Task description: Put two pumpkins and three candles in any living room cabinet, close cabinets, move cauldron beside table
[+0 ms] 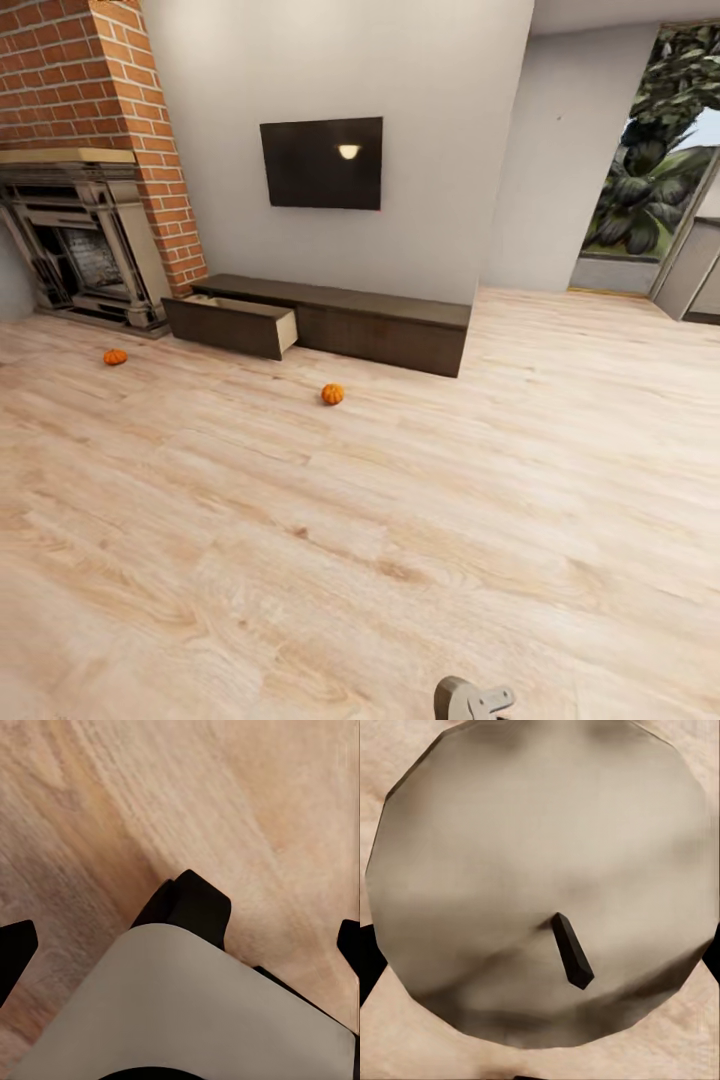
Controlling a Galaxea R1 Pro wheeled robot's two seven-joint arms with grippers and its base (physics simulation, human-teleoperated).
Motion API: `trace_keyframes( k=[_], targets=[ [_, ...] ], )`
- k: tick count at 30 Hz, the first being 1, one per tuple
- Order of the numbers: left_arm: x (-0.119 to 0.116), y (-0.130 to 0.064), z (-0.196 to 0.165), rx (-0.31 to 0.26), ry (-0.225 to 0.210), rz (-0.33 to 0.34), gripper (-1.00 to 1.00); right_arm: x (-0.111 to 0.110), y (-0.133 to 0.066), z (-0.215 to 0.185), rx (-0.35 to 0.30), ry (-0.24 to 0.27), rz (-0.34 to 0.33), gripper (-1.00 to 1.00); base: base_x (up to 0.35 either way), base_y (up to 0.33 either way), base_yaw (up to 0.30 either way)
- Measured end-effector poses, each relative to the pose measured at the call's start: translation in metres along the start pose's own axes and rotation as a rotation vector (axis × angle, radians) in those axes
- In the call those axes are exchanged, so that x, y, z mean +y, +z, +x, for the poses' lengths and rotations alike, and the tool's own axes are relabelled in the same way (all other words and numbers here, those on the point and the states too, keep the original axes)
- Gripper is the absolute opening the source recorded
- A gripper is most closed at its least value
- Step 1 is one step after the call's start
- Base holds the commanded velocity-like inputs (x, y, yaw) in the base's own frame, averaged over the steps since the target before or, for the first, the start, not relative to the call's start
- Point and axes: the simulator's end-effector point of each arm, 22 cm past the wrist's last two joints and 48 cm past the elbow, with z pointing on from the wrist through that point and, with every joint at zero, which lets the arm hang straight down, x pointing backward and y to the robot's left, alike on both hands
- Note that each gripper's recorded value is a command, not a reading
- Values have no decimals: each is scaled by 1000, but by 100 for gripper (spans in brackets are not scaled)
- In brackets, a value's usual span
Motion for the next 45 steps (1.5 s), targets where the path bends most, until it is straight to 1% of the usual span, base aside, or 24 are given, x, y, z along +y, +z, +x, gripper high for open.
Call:
trace_keyframes(
  k=[21, 45],
  targets=[
    [0, 0, 0, 0, 0, 0, 100, 0, 0, 1, 1, -1, -1, -100, 278, 0, 295],
    [1, 0, -1, -1, 0, -1, 100, 0, 0, 1, 1, -1, -1, -100, 334, 0, 295]
  ],
)
